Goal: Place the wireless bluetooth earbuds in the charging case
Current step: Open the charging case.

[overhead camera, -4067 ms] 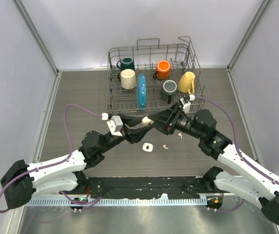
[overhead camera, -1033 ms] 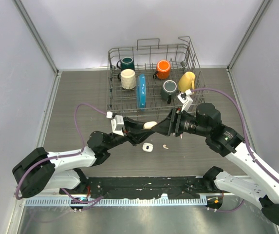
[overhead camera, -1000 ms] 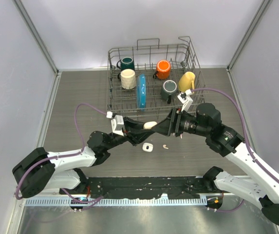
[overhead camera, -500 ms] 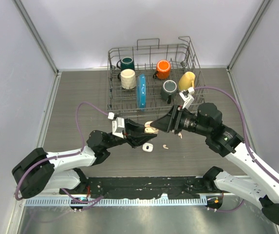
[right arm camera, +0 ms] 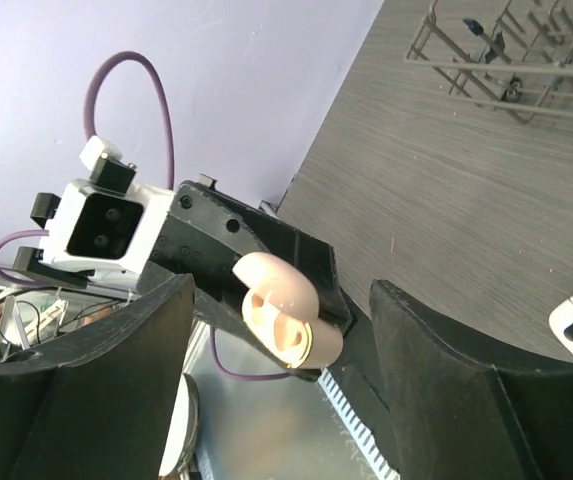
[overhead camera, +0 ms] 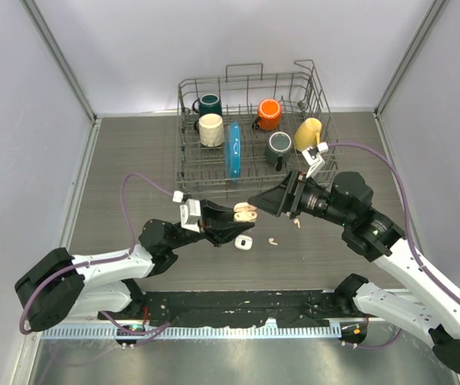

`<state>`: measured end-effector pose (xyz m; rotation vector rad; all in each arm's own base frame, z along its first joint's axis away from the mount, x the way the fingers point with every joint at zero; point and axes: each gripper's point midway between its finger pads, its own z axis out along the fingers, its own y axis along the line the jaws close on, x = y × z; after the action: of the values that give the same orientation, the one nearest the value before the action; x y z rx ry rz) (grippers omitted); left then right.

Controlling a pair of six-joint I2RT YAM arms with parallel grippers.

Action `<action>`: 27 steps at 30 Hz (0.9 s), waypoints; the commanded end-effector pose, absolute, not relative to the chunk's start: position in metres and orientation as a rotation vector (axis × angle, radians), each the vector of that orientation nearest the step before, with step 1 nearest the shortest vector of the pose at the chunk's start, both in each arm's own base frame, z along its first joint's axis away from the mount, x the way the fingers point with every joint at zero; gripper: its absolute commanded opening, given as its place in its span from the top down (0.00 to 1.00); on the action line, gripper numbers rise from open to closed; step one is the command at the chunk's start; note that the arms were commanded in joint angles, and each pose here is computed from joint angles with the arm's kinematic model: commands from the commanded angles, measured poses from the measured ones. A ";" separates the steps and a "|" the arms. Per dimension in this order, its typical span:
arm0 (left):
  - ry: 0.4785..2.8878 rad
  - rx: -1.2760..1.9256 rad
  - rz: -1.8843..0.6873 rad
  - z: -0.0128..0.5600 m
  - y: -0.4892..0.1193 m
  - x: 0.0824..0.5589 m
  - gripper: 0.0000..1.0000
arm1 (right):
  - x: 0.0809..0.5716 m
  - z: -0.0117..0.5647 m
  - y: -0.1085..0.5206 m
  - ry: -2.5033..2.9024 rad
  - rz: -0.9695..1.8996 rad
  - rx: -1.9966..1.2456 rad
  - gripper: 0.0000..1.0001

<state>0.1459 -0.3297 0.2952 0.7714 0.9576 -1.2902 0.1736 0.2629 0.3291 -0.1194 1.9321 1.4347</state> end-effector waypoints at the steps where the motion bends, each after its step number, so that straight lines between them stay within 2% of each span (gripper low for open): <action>1: 0.895 0.734 -1.221 0.310 -0.319 0.149 1.00 | 0.174 0.370 0.247 1.772 1.393 -0.124 0.23; 4: 0.891 0.728 -1.208 0.311 -0.315 0.148 1.00 | 0.187 0.358 0.229 1.822 1.233 -0.045 0.22; 8: 0.894 0.723 -1.194 0.313 -0.309 0.146 1.00 | 0.212 0.326 0.185 1.923 0.877 0.100 0.34; 12: 0.897 0.729 -1.179 0.314 -0.302 0.142 1.00 | 0.215 0.289 0.150 2.040 0.601 0.138 0.40; 16: 0.912 0.735 -1.165 0.312 -0.297 0.140 1.00 | 0.211 0.247 0.122 2.152 0.387 0.149 0.42; 27: 0.903 0.747 -1.169 0.315 -0.292 0.134 1.00 | 0.210 0.142 0.118 2.420 0.201 0.036 0.41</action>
<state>0.1353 -0.2954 0.3090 0.7509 0.9313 -1.1836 0.2072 0.1219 0.1720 0.0797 2.3459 0.2654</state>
